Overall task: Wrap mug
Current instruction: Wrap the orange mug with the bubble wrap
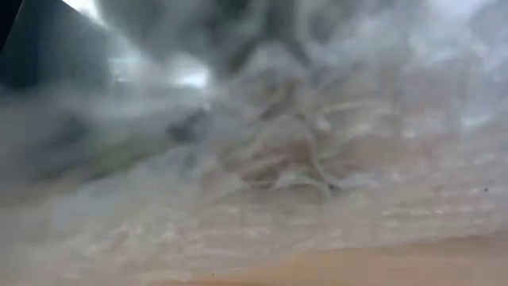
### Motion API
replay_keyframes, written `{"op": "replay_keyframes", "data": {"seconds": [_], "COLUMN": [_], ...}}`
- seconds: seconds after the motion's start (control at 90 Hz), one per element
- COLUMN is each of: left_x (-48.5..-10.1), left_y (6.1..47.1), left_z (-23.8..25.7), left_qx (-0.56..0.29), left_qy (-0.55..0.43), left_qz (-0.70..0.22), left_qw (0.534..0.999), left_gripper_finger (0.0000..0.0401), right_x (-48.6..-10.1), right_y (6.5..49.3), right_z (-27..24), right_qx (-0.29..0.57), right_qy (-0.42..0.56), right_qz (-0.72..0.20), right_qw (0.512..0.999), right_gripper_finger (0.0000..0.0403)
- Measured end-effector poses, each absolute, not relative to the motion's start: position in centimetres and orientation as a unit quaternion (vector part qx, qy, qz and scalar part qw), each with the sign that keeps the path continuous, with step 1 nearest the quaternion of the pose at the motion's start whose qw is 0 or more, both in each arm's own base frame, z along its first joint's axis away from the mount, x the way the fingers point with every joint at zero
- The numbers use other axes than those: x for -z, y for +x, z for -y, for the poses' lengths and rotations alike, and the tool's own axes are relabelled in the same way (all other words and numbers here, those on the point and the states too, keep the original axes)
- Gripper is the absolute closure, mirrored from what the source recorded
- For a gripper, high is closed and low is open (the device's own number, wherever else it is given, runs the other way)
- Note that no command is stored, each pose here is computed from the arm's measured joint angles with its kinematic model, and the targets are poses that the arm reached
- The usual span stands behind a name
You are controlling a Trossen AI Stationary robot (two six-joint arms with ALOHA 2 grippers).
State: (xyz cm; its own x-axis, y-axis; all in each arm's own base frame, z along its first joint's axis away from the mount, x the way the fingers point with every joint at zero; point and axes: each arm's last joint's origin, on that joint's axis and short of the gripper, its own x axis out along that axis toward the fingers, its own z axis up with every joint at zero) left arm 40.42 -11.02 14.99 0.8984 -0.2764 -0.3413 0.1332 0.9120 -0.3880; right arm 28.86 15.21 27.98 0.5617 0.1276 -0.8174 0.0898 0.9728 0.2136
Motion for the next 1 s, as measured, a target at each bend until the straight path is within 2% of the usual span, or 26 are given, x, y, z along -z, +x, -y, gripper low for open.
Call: {"op": "replay_keyframes", "data": {"seconds": [0.233,0.433,0.622,0.789,0.878,1.0], "left_x": [-15.0,-15.0,-16.1,-19.0,-20.7,-20.2], "left_y": [40.4,40.5,40.1,38.6,37.8,37.2], "left_z": [11.0,11.0,11.0,11.5,11.4,10.8], "left_qx": [0.107,0.107,0.128,0.138,0.109,0.015], "left_qy": [-0.181,-0.181,-0.185,-0.177,-0.15,-0.11], "left_qz": [-0.197,-0.197,-0.199,-0.22,-0.229,-0.256], "left_qw": [0.958,0.958,0.954,0.949,0.956,0.96], "left_gripper_finger": [0.0401,0.0401,0.0401,0.0401,0.0401,0.0401], "right_x": [-21.5,-18.2,-17.9,-18.4,-18.4,-18.4], "right_y": [30.3,31.9,32.5,32.3,32.4,32.4], "right_z": [-16.0,-16.0,-15.6,-15.4,-15.4,-15.4], "right_qx": [0.054,0.084,0.073,0.071,0.07,0.07], "right_qy": [0.073,0.06,0.064,0.067,0.068,0.068], "right_qz": [-0.579,-0.606,-0.602,-0.596,-0.593,-0.593], "right_qw": [0.81,0.789,0.792,0.797,0.799,0.799], "right_gripper_finger": [0.0245,0.0245,0.0246,0.0245,0.0245,0.0245]}}
